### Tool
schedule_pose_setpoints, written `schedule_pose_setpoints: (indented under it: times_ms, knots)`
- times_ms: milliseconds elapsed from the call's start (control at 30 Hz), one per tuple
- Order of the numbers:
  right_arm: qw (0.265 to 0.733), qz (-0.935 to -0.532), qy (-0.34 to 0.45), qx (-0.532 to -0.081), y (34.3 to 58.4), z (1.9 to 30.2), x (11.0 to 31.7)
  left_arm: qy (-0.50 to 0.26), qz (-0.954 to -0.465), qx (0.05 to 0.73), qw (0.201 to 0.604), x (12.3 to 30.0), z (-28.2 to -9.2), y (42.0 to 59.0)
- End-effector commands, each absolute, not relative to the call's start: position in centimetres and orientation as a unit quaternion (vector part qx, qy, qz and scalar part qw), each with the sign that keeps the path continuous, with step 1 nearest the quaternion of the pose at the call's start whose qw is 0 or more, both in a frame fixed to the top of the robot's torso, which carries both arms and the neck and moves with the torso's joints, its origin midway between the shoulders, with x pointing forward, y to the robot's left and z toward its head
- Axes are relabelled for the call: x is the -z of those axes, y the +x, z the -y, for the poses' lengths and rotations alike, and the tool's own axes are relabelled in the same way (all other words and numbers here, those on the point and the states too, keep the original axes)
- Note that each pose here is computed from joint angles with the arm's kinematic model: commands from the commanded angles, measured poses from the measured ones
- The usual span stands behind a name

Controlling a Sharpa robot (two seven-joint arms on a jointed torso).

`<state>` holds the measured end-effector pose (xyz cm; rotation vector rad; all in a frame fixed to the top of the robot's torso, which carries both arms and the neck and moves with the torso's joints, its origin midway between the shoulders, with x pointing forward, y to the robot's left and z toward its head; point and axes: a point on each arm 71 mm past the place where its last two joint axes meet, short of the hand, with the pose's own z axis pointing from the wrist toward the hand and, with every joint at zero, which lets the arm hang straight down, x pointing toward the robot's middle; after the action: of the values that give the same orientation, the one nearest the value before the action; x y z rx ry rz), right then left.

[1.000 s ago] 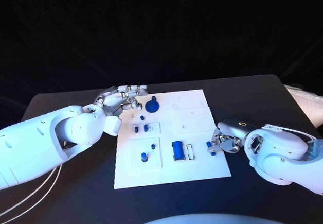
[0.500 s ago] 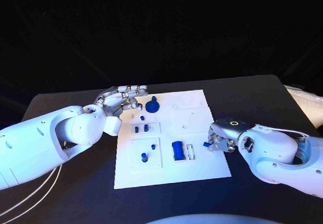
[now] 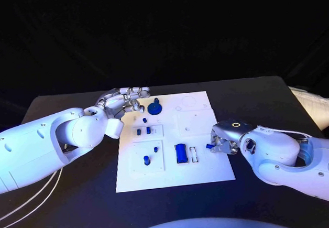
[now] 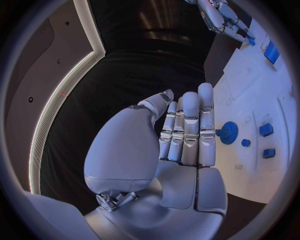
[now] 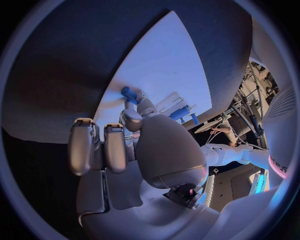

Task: Assemble the parts on the task board

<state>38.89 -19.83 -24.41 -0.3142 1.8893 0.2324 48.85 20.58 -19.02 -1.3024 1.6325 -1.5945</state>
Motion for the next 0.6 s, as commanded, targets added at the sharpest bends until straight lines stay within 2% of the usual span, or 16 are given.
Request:
schedule_pose_setpoints:
  times_ms: [33,267,600]
  knots:
    - [0.506,-0.85,-0.132,-0.069,38.1,20.8,27.1,-0.474,-0.601,0.593,0.25,18.9,-20.4,48.8]
    - [0.526,-0.84,-0.095,-0.093,38.2,20.7,26.7,-0.474,-0.601,0.593,0.25,18.9,-20.4,48.8]
    - [0.542,-0.823,0.028,-0.165,37.9,20.8,24.9,-0.474,-0.601,0.593,0.249,18.9,-20.3,48.8]
